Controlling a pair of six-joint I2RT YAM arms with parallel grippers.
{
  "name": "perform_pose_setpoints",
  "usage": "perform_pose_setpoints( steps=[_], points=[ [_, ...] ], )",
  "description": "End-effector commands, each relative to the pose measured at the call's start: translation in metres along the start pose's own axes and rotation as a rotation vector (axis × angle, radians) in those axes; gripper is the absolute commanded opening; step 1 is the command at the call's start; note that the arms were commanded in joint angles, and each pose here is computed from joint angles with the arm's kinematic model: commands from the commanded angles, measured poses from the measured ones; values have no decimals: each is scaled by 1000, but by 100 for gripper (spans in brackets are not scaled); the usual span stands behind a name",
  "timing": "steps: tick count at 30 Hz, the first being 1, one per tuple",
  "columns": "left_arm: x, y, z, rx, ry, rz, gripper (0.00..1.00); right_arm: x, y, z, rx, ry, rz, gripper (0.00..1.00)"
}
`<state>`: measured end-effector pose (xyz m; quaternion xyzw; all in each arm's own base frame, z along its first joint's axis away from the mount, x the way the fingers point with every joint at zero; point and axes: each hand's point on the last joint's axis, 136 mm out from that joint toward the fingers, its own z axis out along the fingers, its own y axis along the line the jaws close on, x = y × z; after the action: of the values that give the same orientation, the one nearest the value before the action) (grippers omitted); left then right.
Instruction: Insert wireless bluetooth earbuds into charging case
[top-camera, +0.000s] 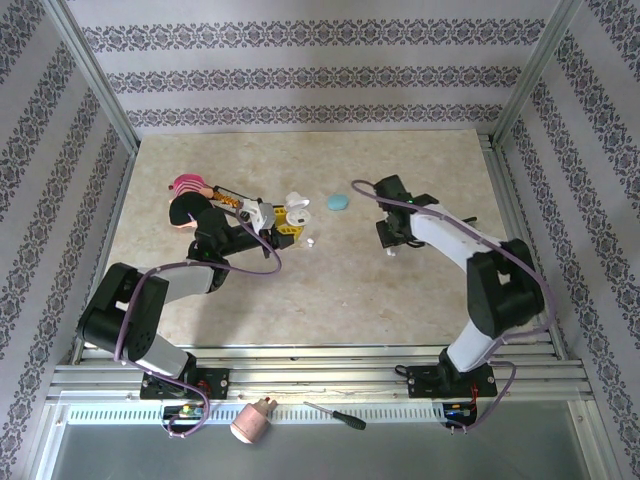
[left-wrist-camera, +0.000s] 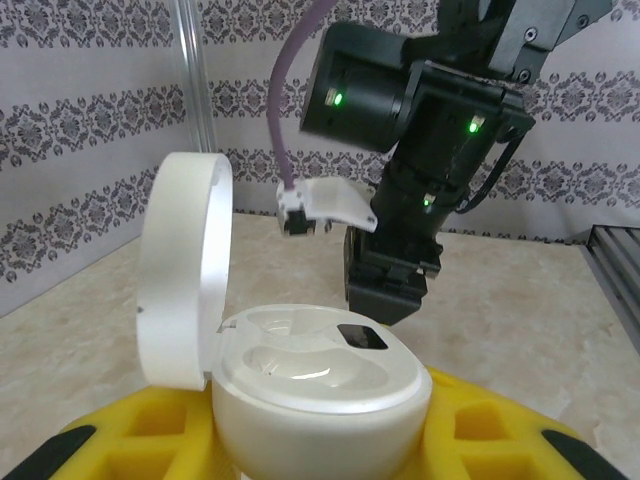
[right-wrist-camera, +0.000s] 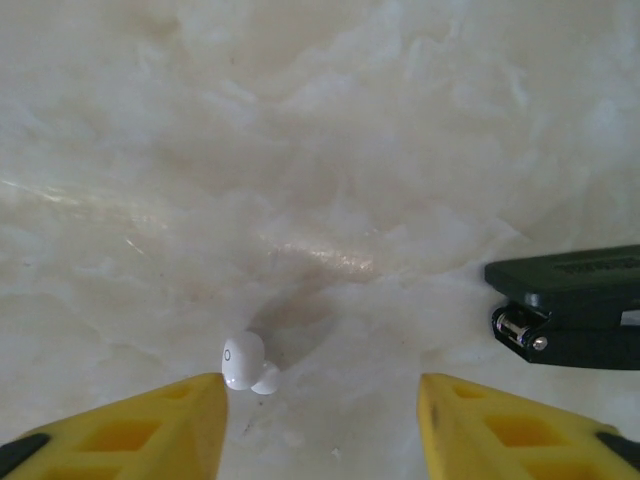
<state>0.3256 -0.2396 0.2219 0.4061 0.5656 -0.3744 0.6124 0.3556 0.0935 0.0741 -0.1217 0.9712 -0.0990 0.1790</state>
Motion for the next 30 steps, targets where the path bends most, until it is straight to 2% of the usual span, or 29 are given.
perform_pose_setpoints(
  steps=[1,9,16,30],
  points=[
    [-2,3,-6,-27,7,31,26,16,-14,3,164,115,-104,49],
    [1,5,-9,-53,16,38,26,16,-1,26,250,168,-184,42],
    [2,8,-13,-70,25,41,26,17,15,37,245,181,-207,38],
    [2,13,-16,-92,34,43,26,5,13,14,259,126,-199,38]
  ],
)
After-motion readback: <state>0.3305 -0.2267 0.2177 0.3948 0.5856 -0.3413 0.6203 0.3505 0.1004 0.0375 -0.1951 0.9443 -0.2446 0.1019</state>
